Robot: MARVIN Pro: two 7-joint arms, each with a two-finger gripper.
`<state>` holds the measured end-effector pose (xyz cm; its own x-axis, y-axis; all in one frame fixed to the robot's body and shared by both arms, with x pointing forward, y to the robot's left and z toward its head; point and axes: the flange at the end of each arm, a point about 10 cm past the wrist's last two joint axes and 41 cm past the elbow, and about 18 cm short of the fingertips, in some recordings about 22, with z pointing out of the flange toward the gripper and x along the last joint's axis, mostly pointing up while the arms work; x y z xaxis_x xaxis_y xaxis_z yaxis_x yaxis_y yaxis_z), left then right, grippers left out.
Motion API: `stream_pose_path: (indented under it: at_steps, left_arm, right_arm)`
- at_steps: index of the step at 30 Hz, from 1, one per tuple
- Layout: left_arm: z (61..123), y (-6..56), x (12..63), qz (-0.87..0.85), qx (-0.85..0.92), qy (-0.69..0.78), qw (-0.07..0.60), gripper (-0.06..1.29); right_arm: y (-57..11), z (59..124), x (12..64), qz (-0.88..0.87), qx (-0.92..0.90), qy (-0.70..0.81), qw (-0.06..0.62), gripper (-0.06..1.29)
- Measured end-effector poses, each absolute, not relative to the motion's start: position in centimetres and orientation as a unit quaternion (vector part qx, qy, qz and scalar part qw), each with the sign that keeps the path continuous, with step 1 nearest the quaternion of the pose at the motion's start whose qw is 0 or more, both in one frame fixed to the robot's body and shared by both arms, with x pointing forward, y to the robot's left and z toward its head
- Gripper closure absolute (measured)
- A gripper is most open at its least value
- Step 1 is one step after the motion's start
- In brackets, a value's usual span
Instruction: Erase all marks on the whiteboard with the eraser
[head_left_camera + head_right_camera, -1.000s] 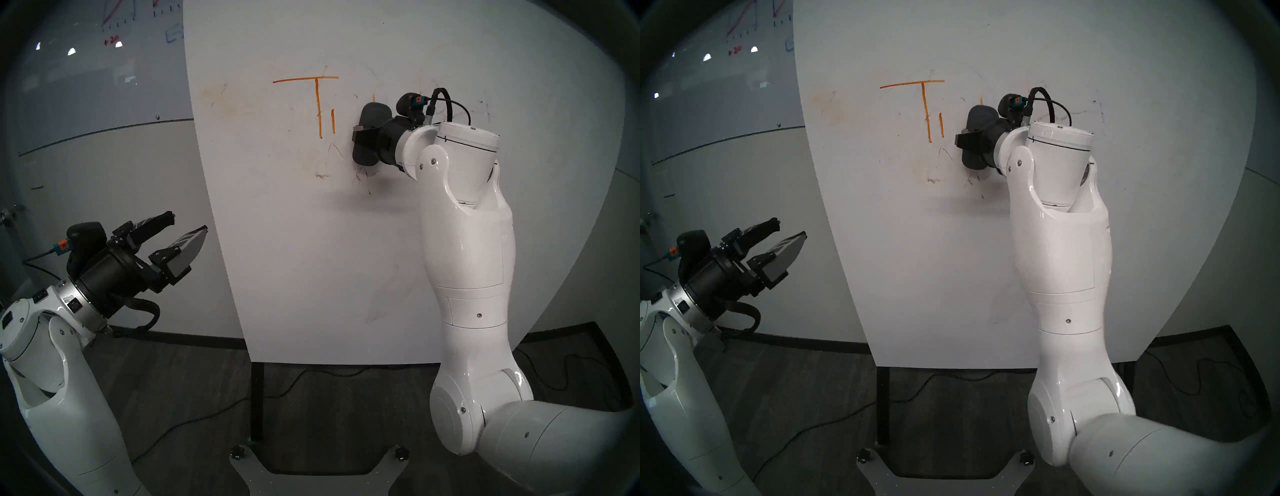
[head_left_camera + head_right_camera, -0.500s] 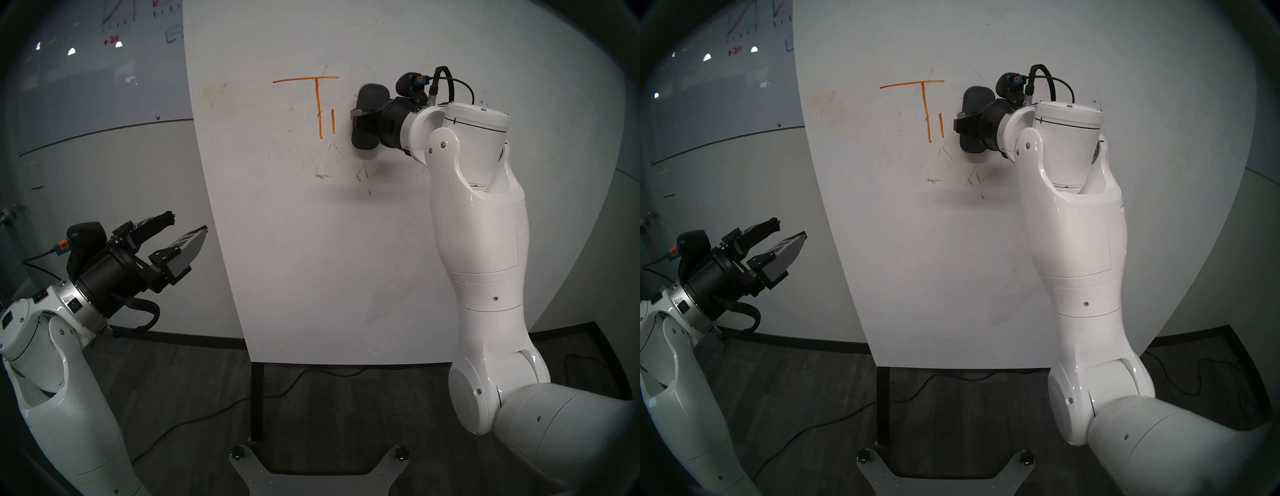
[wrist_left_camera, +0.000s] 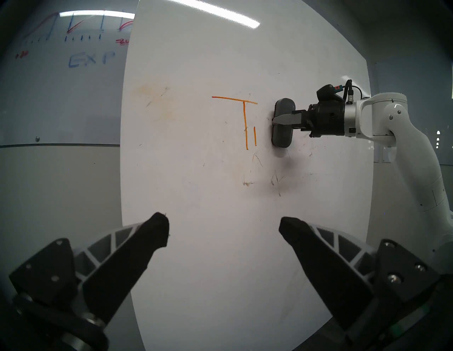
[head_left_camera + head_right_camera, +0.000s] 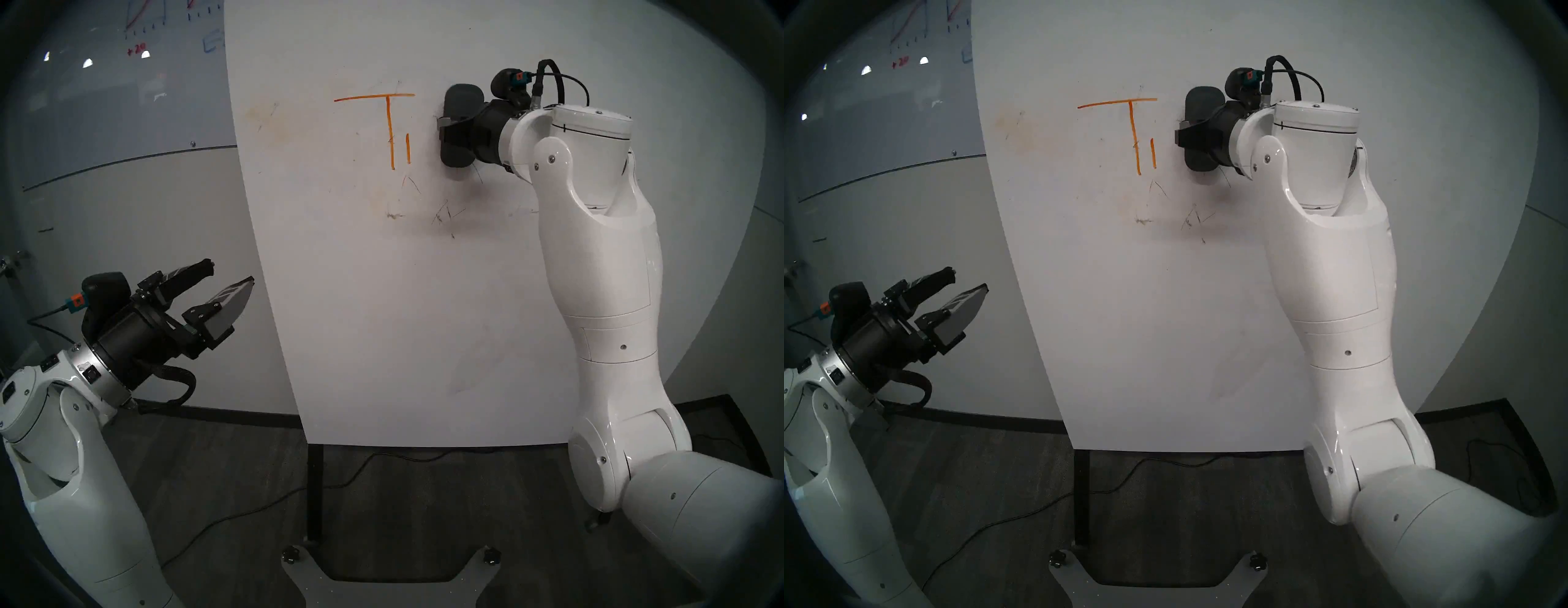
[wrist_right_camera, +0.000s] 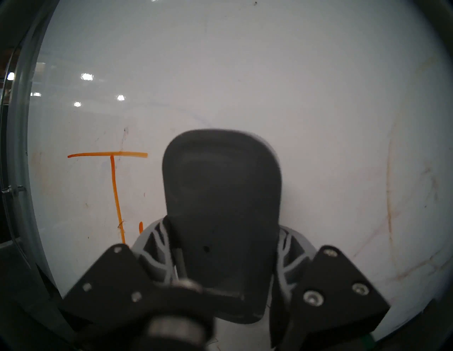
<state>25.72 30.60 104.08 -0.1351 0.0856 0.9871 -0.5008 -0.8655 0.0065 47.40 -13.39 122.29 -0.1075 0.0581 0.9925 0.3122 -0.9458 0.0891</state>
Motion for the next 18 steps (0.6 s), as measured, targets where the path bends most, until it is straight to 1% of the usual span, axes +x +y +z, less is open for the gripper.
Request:
stream_pose_path:
  at_steps: [18]
  left_arm:
    - [104.1,30.6,25.7,0.735,0.627,-0.166,0.199,-0.02]
  right_arm:
    - [-14.6,125.3,46.7,-0.750,-0.642,-0.105,0.117,0.73]
